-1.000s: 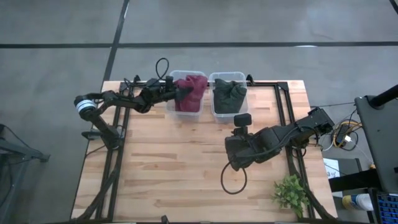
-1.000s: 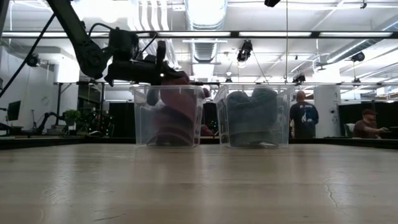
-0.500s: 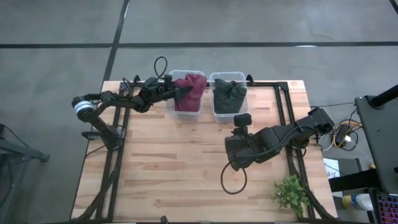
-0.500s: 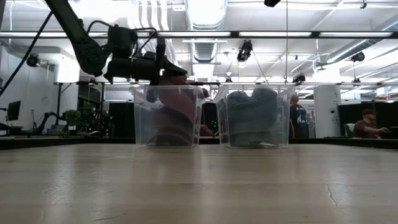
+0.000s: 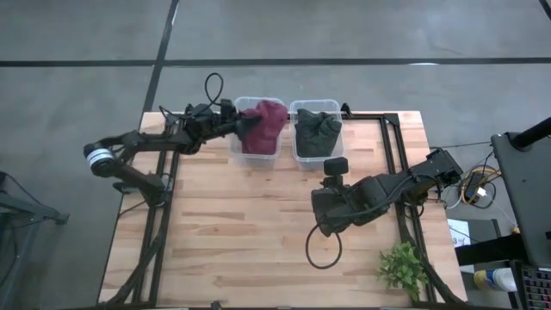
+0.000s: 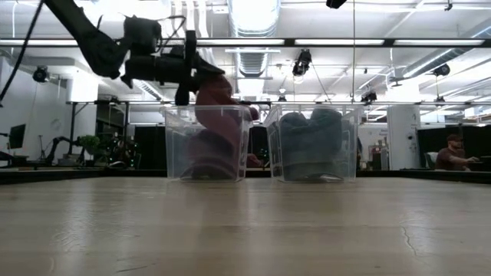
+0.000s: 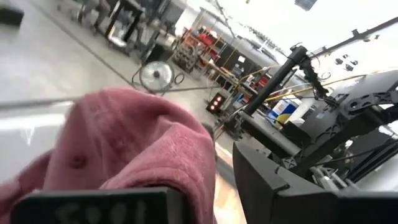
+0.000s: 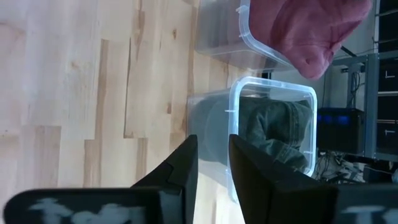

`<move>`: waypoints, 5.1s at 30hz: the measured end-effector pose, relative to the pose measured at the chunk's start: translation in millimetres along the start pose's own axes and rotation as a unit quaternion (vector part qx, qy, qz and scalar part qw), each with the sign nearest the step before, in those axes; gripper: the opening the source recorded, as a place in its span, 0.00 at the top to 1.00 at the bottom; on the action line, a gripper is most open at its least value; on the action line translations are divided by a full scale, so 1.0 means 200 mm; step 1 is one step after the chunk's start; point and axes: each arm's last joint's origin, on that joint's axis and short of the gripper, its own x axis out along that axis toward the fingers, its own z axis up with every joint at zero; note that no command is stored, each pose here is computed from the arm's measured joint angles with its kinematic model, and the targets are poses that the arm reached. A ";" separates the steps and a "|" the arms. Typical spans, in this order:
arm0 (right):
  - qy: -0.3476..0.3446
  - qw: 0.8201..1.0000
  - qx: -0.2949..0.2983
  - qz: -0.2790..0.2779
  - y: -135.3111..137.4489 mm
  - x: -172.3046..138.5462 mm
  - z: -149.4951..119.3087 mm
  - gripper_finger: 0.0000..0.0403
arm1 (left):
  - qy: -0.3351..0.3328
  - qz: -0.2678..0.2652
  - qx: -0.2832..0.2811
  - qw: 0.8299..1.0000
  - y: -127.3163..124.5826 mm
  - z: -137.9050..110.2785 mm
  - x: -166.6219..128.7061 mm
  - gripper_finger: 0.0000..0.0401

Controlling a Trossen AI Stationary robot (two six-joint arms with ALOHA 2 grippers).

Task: Pick & Place hat
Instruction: Put the red cap into the left transparent bin

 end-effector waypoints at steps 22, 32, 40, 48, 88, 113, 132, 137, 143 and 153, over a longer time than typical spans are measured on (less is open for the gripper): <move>0.000 1.000 0.000 0.001 0.00 0.00 0.00 0.78 | 0.013 0.083 0.020 0.996 -0.08 0.09 -0.14 0.78; 0.002 1.000 0.000 0.013 0.00 0.00 0.00 0.79 | -0.030 0.134 0.087 0.987 -0.08 0.16 -0.14 0.78; 0.002 1.000 0.004 0.013 0.00 0.00 0.00 0.77 | 0.028 0.163 0.077 0.983 -0.05 0.10 -0.15 0.78; 0.002 1.000 0.005 0.013 0.00 0.00 0.00 0.78 | 0.034 0.165 0.078 0.983 -0.06 0.11 -0.15 0.78; 0.002 1.000 0.014 0.013 0.00 0.00 0.00 0.77 | -0.076 0.143 0.059 0.985 -0.24 0.30 -0.29 0.34; 0.001 1.000 0.011 0.010 0.00 0.00 0.00 0.76 | -0.022 0.058 -0.037 0.997 -0.29 0.30 -0.07 0.34; 0.000 1.000 0.012 0.011 0.00 0.00 0.00 0.75 | 0.082 0.136 -0.070 0.985 -0.18 0.13 -0.12 0.34; 0.001 1.000 0.010 0.012 0.00 0.00 0.00 0.76 | 0.102 0.155 -0.061 0.981 -0.22 0.15 -0.21 0.34; 0.001 1.000 0.000 0.012 0.00 0.00 0.00 0.77 | 0.084 0.172 -0.056 0.980 -0.28 0.20 -0.30 0.34; 0.001 1.000 0.000 0.011 0.00 0.00 0.00 0.75 | -0.087 0.010 -0.001 0.996 -0.53 0.45 -0.27 0.34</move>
